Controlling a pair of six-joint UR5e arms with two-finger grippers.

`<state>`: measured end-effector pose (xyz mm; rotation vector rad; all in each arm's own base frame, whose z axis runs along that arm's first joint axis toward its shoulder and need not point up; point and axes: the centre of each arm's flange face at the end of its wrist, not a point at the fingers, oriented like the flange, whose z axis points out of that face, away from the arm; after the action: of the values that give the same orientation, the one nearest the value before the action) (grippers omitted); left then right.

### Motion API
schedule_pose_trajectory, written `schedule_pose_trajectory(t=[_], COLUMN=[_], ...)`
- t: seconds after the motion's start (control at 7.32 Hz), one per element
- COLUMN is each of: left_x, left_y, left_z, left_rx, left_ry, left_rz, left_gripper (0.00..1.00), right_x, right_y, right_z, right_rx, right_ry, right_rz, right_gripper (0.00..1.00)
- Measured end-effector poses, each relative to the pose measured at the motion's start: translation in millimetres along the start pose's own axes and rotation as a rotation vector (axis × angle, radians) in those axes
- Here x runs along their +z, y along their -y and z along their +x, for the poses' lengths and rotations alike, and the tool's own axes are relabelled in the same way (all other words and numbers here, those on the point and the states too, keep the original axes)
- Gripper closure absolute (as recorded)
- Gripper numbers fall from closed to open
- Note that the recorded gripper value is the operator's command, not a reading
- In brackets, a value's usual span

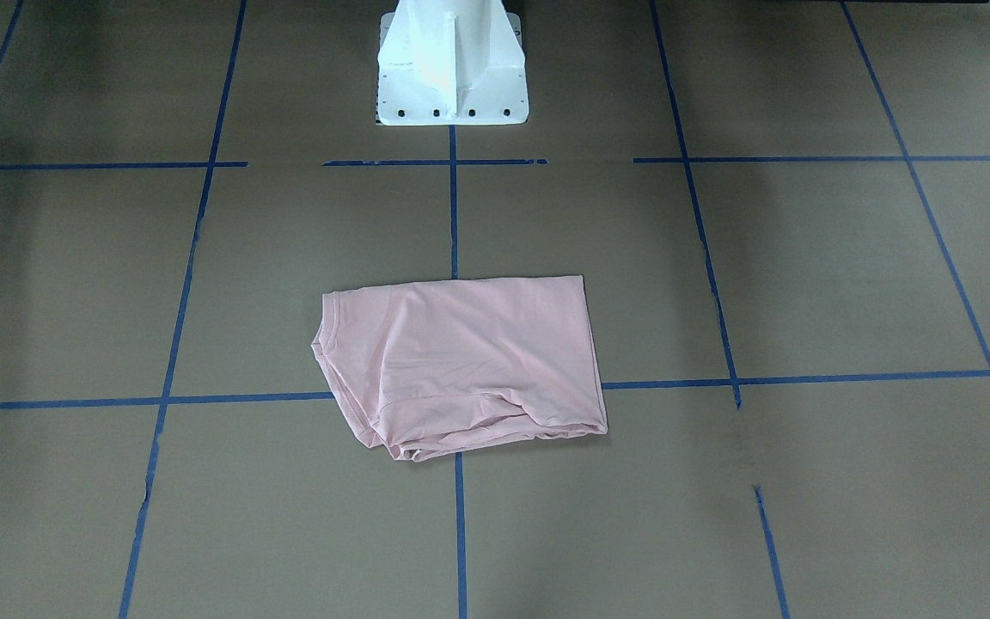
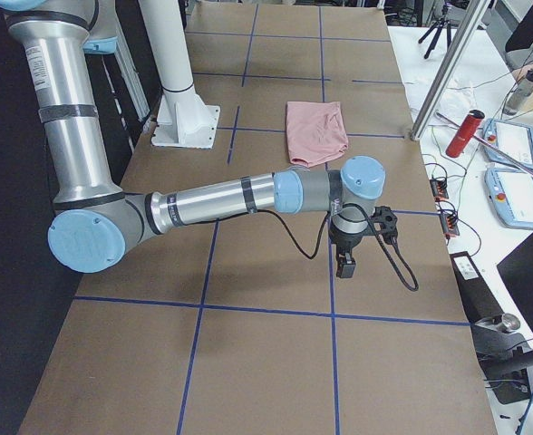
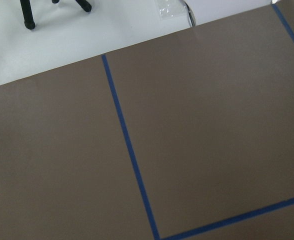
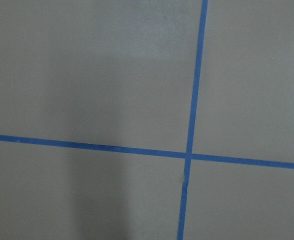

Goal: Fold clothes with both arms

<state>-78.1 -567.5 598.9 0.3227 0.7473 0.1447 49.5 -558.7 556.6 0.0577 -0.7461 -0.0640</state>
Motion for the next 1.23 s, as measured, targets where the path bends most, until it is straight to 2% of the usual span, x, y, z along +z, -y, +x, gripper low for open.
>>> schedule_pose_trajectory(t=[0.14,0.27,0.68,1.23], left_x=[8.7,7.9,-25.6,-45.1], left_y=[-27.2,-37.5,-38.5,-29.7], left_z=[-8.7,-8.7,23.9,47.2], left_rx=[-0.037,-0.059,-0.102,-0.075], left_ry=[0.001,0.001,0.004,-0.005], left_rz=[-0.035,-0.052,-0.098,-0.080], left_gripper=[0.00,0.00,0.00,0.00], right_x=[7.4,14.4,24.4,27.2], right_y=[-7.7,-12.8,-20.3,-21.3], right_z=[9.4,14.5,17.1,13.4], right_rx=[0.010,0.017,0.023,0.025], right_ry=[0.001,0.006,0.031,0.053], right_rz=[-0.015,-0.028,-0.043,-0.046], right_gripper=[0.00,0.00,0.00,0.00])
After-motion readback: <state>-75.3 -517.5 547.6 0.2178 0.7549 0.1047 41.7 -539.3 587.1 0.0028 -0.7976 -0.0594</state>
